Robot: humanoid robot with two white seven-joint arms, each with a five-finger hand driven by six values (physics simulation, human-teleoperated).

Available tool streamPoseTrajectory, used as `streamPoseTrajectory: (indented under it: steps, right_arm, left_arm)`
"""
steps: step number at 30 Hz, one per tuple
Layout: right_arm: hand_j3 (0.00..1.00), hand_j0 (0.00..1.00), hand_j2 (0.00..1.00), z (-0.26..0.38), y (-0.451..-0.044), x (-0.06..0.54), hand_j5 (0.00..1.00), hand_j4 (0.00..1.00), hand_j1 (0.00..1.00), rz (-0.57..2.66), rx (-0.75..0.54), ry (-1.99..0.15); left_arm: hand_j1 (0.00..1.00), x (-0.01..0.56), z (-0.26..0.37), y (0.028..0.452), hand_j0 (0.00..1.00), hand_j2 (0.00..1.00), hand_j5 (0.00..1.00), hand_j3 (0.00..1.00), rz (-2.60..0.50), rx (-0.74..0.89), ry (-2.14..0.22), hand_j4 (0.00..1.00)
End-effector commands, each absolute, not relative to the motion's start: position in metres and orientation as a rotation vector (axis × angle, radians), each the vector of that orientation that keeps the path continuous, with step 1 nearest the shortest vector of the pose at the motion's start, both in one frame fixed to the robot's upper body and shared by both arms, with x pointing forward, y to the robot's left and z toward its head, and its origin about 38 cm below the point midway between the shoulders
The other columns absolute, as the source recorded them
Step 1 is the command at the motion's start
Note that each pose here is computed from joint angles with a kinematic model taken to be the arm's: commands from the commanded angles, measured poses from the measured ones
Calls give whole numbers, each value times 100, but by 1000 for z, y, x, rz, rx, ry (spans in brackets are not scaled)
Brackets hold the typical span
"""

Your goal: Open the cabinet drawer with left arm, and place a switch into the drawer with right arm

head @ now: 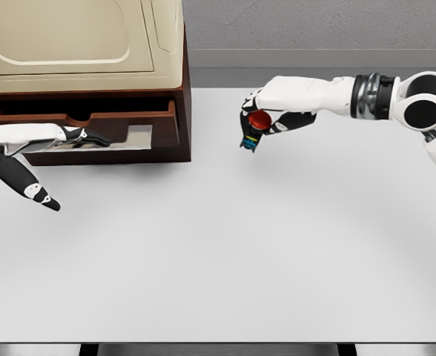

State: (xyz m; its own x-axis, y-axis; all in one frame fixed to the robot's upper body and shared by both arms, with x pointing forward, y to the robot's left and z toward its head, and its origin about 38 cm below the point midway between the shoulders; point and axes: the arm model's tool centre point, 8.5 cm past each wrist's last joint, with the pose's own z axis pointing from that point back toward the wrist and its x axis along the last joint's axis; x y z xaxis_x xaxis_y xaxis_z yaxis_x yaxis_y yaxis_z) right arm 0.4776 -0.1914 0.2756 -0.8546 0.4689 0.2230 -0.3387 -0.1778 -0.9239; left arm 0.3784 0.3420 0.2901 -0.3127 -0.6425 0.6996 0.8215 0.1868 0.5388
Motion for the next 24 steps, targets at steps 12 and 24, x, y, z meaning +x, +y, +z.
streamPoseTrajectory:
  steps: [12, 24]
  right_arm:
    - [43, 43, 43, 275, -175, 493, 43, 43, 43, 2037, -128, -1587]
    - [43, 43, 43, 281, -173, 495, 43, 43, 43, 2040, -138, -1596]
  left_arm:
    - [100, 372, 286, 349, 100, 100, 100, 100, -1480, -189, -1162, 100]
    - [100, 371, 288, 351, 100, 100, 100, 100, -1460, -198, -1168, 100]
